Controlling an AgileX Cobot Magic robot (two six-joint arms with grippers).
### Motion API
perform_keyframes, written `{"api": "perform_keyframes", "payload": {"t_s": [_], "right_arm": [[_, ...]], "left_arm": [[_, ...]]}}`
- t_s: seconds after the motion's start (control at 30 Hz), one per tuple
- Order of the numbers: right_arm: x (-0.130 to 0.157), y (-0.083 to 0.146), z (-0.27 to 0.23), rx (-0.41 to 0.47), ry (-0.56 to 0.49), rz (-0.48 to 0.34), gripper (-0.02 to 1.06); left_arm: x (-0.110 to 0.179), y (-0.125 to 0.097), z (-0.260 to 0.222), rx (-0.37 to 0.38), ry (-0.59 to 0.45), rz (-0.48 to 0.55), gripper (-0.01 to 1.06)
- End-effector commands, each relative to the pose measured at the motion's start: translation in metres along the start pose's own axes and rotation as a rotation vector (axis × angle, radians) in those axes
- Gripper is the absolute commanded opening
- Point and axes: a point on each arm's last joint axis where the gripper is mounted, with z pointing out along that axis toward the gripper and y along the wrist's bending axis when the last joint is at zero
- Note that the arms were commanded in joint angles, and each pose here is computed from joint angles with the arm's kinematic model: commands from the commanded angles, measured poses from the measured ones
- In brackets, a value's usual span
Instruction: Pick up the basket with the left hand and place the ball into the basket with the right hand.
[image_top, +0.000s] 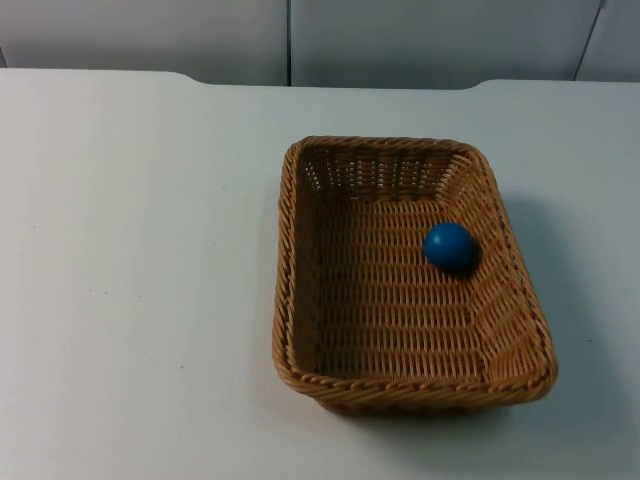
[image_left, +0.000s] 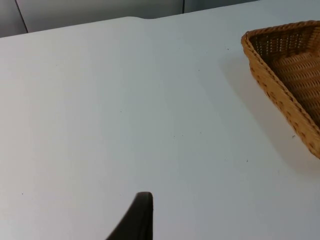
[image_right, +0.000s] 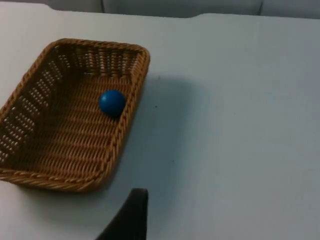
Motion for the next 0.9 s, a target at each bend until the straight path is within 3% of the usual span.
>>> {"api": "perform_keyframes", "payload": {"t_s": [0.0, 0.33, 0.87], "right_arm": [[0.0009, 0.0001, 0.0016, 0.040, -0.003, 0.019, 1.05], [0.0010, 0.0012, 0.0014, 0.140, -0.002, 0.075, 1.05], [0.0009, 0.0014, 0.0014, 0.138, -0.002, 0.079, 1.05]], "left_arm": [[0.0010, 0.0001, 0.0015, -0.001, -0.007, -0.006, 0.95], [0.0010, 0.0001, 0.0015, -0.001, -0.007, -0.006, 0.95], [0.0010, 0.0001, 0.0015, -0.001, -0.007, -0.006, 0.95]]}}
